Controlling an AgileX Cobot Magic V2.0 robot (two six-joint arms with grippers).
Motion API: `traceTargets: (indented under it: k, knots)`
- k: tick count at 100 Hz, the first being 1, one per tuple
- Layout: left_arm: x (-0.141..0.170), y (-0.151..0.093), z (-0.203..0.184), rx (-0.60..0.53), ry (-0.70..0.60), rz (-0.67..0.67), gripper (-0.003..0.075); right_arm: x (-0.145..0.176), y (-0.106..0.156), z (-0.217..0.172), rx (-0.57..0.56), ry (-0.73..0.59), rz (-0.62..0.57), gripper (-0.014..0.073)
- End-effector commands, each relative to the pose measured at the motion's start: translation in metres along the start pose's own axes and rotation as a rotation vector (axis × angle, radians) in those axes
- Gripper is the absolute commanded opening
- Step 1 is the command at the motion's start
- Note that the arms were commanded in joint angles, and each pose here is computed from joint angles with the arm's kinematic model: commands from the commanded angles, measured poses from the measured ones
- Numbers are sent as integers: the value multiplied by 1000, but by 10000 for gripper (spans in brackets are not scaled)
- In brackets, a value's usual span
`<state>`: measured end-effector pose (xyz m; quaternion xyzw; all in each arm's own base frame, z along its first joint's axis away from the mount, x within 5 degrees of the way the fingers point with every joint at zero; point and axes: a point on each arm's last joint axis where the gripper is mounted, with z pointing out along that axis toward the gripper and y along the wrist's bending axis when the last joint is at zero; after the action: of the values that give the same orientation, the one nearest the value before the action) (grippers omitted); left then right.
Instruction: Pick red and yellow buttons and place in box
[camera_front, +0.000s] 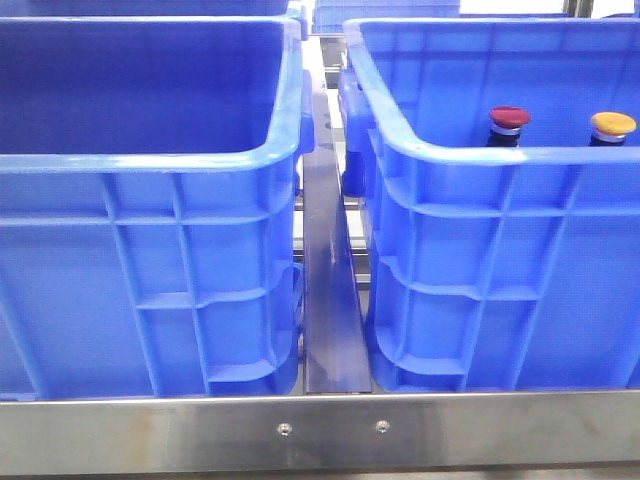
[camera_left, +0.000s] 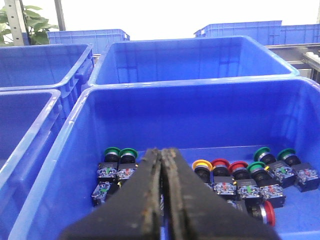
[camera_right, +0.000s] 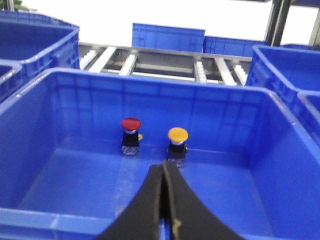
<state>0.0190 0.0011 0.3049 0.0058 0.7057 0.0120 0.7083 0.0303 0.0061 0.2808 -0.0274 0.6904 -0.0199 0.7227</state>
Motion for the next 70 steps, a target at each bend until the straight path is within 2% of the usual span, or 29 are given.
traceTargets:
  k: [1,70]
  knots:
    - [-11,0,0,-2,-79,-7,-20,-11,-1,-4,21,-80,4,-102]
    - [-11,0,0,-2,-77,-7,-20,-10,-1,-4,17,-66,4,-102]
